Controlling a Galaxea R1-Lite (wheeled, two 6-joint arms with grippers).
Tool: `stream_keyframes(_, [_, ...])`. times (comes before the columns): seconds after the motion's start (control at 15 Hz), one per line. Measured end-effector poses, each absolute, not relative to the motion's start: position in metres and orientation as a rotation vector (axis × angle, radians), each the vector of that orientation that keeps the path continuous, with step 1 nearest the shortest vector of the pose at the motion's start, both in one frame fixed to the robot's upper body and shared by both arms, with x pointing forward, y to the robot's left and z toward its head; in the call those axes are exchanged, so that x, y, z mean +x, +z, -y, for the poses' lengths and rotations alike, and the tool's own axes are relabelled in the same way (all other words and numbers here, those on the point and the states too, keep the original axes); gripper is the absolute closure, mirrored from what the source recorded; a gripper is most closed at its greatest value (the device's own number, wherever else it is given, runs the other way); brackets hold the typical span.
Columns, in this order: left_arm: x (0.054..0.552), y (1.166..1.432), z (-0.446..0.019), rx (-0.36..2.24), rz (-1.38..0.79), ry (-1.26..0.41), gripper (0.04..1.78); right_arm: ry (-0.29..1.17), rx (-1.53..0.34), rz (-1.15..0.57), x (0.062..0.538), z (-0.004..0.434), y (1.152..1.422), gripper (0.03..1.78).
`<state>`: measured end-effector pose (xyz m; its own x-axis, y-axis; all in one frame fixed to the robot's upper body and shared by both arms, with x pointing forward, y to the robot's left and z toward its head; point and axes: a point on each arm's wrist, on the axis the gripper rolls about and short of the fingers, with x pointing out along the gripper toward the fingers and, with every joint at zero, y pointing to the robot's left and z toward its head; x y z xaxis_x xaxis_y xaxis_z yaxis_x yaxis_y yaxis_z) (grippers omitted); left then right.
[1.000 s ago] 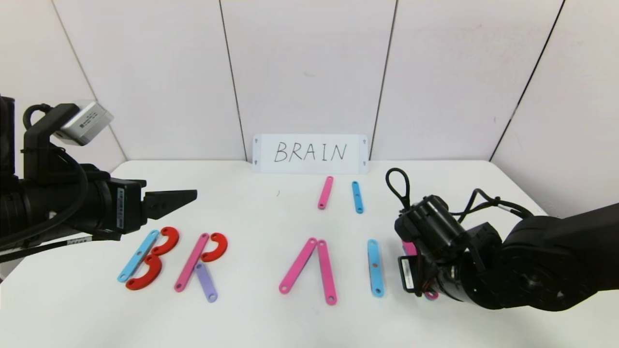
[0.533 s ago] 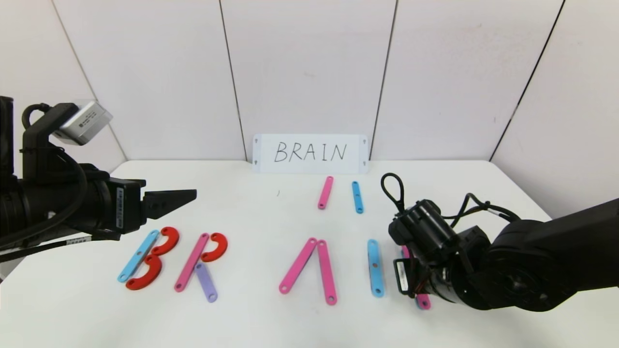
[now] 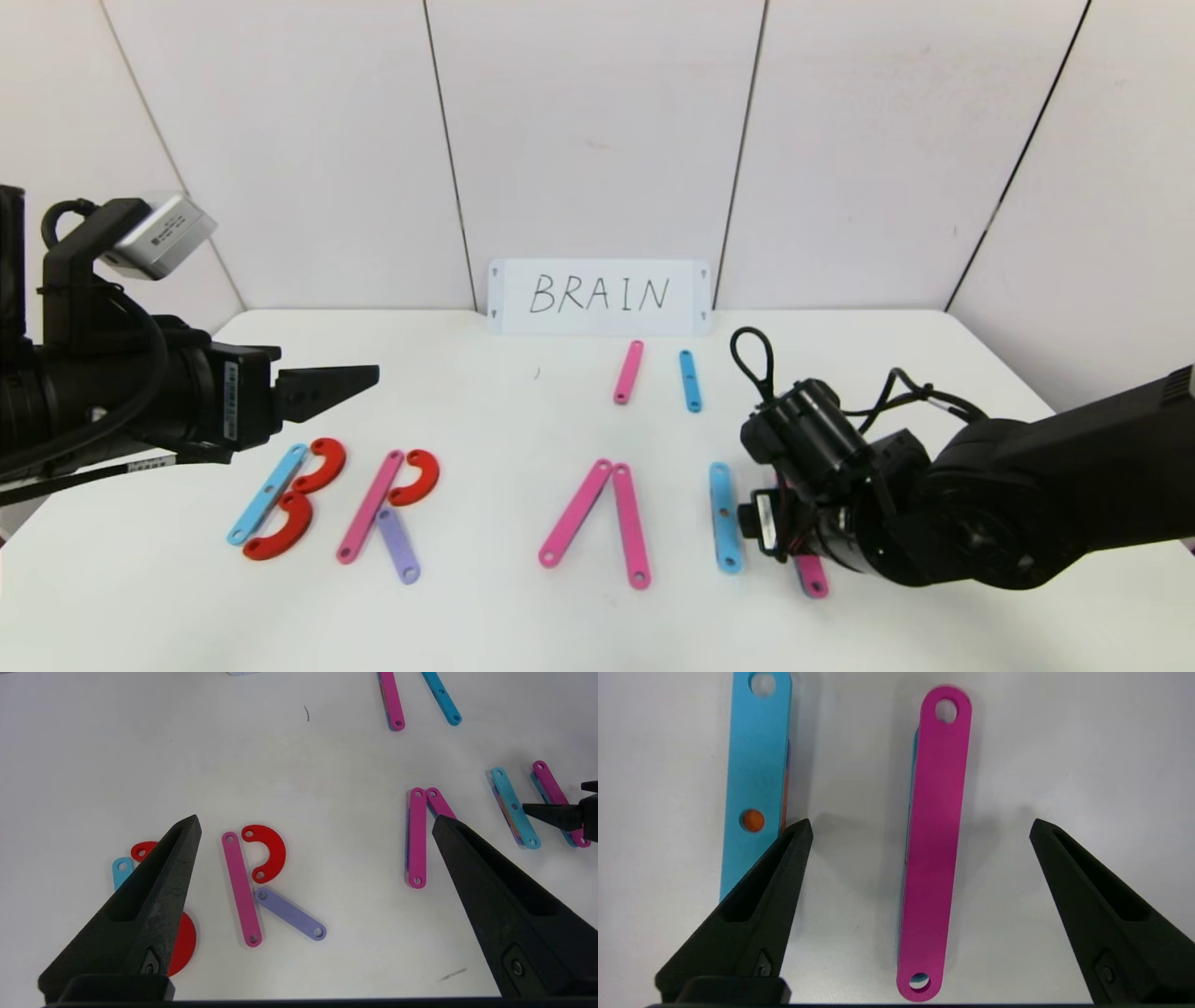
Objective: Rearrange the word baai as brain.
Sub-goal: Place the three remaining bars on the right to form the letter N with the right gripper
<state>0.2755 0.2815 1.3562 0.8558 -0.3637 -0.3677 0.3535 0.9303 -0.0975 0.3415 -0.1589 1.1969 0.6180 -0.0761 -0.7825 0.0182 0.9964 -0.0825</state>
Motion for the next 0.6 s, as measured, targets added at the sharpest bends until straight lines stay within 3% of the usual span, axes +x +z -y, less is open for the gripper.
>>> stream_keyframes(0.4, [0.275, 1.355, -0.282, -0.027, -0.394, -0.377, 0.09, -0.027, -0.035, -0.748, 0.374, 0.161, 1.244, 0.09])
stream_keyframes(0.6, [0.276, 1.355, -0.281, -0.027, -0.395, -0.377, 0.09, 0.001, -0.064, -0.688, 0.404, 0.147, 1.254, 0.09])
